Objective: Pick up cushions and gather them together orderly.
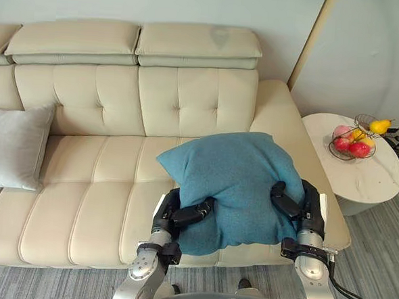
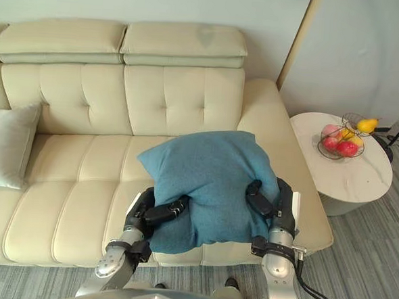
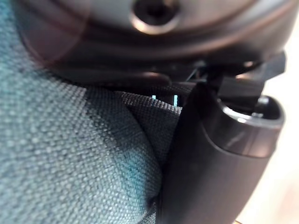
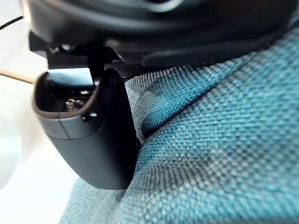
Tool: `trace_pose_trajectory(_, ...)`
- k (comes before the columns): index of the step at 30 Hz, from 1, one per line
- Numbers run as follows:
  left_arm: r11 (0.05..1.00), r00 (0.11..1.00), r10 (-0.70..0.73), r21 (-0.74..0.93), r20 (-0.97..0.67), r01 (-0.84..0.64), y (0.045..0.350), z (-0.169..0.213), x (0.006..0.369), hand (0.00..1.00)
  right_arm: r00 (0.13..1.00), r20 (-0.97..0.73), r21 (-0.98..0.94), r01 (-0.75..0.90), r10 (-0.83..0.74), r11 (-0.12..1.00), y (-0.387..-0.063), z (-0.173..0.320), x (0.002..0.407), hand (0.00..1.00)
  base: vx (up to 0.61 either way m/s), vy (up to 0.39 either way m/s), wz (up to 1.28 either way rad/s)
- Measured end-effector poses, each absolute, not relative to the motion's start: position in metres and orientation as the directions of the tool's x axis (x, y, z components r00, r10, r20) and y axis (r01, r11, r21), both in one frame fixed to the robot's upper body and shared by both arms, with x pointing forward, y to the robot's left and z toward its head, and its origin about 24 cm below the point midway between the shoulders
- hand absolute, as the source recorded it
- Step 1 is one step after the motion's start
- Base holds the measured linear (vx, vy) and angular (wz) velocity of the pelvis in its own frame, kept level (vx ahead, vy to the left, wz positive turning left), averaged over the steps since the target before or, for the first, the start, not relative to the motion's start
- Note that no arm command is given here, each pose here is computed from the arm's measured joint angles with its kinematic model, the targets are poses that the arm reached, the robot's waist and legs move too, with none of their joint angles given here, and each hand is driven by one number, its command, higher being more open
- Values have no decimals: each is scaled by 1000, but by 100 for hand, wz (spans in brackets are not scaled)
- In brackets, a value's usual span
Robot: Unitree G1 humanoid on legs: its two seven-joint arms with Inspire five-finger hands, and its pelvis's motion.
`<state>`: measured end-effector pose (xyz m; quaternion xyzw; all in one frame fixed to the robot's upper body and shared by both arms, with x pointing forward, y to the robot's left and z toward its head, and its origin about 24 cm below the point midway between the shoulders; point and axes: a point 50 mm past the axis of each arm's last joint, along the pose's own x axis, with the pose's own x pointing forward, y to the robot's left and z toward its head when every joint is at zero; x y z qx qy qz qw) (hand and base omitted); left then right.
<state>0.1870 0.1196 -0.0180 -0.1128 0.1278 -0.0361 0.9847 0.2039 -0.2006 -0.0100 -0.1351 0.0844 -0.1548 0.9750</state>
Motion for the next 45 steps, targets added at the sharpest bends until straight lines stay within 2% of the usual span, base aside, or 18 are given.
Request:
trace_pose_trajectory(3,983,982,-72,-178,-175,40,126,-4,206,0,950,-71,-280,275,-305,920,-194,0,226,0,-138,-7,-12)
trace_pose_trajectory(8,992,999,-21,-121,32,25,124,44,257,0,937,107,-233,348,-332,908,-180,47,273,0,-100,-23,-10)
trace_pose_trajectory(11,998,966,12,-70,258,6,116,113,312,0,870,300,-144,447,-391,883,-171,108,311,0,-55,-38,1)
trace_pose_trajectory(13,1000,910,17,-4,415,-17,114,176,347,0,791,439,-50,496,-426,867,-168,162,334,0,-76,-26,11)
trace_pose_trajectory(15,998,849,25,30,528,-48,114,227,363,0,727,526,6,515,-441,857,-165,206,350,0,-73,-14,5)
trace_pose_trajectory(16,995,786,42,43,617,-87,115,273,370,100,673,583,54,527,-455,848,-163,246,362,100,-66,0,3)
trace_pose_trajectory(17,991,743,56,54,667,-123,116,301,373,100,642,610,76,536,-465,841,-162,271,369,100,-40,7,2)
trace_pose_trajectory(20,983,678,118,12,726,-184,121,350,375,100,605,645,108,533,-467,839,-155,319,379,100,13,10,4)
trace_pose_trajectory(25,964,696,234,-72,679,-254,131,369,387,100,648,591,110,524,-480,844,-152,336,392,100,74,28,11)
trace_pose_trajectory(27,953,717,302,-169,629,-253,136,376,391,100,713,539,137,451,-448,882,-149,337,398,100,114,45,9)
trace_pose_trajectory(32,953,783,300,-214,545,-215,128,363,401,100,820,416,192,343,-393,919,-147,319,410,100,101,28,9)
trace_pose_trajectory(35,950,824,299,-230,481,-210,125,351,407,100,853,370,215,306,-367,927,-147,311,414,100,85,13,12)
trace_pose_trajectory(45,952,865,262,-262,428,-159,116,333,412,100,871,344,279,263,-352,923,-155,304,414,100,47,-16,4)
